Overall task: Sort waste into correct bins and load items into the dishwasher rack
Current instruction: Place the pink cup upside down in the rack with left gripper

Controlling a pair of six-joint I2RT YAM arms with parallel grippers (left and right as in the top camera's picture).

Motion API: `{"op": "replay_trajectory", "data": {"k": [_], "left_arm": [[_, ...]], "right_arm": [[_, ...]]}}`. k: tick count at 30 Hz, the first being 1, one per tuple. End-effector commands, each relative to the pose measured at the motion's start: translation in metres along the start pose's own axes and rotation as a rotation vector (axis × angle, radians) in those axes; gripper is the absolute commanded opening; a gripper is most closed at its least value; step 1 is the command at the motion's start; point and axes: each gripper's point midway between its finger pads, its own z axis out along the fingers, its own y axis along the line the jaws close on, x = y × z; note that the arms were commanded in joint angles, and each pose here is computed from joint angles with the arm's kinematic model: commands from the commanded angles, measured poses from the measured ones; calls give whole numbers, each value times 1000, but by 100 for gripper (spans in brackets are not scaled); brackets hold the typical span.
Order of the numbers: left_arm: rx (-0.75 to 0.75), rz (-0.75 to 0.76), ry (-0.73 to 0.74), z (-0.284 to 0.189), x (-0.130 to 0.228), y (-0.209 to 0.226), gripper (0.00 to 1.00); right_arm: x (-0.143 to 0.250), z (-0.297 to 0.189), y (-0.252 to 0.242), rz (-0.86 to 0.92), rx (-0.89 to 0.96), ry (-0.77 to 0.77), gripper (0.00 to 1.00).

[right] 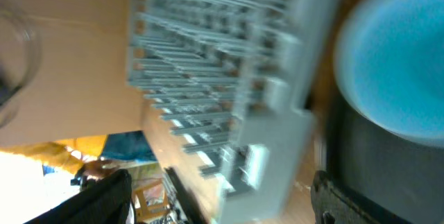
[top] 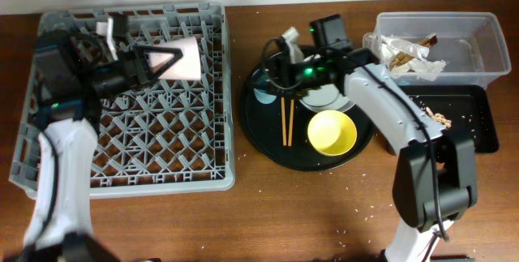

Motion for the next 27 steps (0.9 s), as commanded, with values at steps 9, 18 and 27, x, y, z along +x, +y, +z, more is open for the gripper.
{"op": "replay_trajectory", "data": {"k": [9, 18, 27], "left_arm": [[-1226, 17, 55, -78, 85, 99, 59], [-1310, -56, 398, -32, 139, 172, 55], [-1364, -16, 377, -33, 121, 173, 92]], "right_arm": [[11, -78, -83, -14, 545, -57, 86], [13, -77, -83, -13, 544, -52, 86], [-4, -36, -59, -31, 563, -139, 86]]}}
